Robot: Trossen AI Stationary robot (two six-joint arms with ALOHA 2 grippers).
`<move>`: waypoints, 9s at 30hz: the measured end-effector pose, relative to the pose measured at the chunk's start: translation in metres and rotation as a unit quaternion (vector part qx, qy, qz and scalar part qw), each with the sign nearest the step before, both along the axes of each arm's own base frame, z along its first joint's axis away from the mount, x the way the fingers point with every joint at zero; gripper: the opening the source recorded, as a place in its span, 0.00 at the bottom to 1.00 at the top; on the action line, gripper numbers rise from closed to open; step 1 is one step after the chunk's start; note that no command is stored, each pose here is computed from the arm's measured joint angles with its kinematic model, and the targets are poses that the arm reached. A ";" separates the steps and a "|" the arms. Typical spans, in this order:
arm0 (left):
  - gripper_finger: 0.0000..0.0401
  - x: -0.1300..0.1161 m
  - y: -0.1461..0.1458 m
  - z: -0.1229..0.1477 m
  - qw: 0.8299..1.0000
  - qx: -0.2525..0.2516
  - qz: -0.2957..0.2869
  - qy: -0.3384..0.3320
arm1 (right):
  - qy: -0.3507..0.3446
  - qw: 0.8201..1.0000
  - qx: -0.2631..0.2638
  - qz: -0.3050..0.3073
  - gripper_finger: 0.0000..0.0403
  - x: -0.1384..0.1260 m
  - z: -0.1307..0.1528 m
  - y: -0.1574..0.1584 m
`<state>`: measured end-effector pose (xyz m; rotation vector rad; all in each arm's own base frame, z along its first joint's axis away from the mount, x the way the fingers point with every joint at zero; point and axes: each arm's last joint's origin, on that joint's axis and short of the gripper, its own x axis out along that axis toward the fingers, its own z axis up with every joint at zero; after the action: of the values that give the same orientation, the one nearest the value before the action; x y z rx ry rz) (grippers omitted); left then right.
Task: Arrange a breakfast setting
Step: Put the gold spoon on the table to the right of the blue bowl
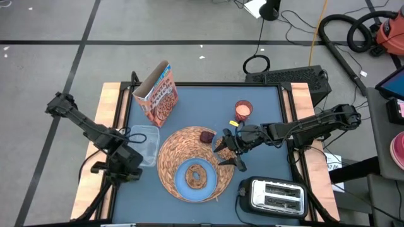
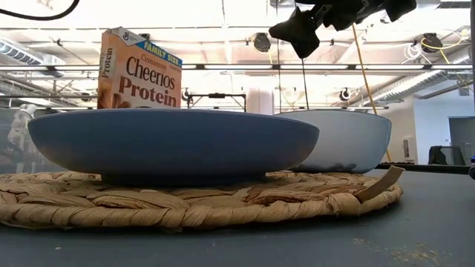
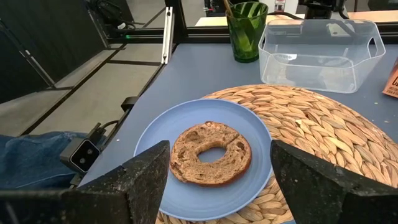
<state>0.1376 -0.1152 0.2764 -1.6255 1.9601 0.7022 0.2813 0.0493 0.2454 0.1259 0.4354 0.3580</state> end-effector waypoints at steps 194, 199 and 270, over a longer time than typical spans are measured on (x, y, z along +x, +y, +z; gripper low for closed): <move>0.18 0.187 0.020 -0.082 0.599 0.573 -0.116 -0.547 | 0.265 0.941 0.045 -0.206 0.05 -0.140 0.025 -0.074; 0.18 0.187 0.020 -0.083 0.599 0.574 -0.117 -0.547 | 0.305 0.932 0.034 -0.194 0.06 -0.129 0.001 -0.077; 0.18 0.187 0.020 -0.083 0.599 0.574 -0.118 -0.545 | 0.144 0.960 -0.010 -0.239 0.33 -0.139 -0.128 -0.092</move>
<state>0.3248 -0.0948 0.1937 -0.5586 0.4500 0.4382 0.1425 -0.0431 0.1173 0.2598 0.6774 -0.1450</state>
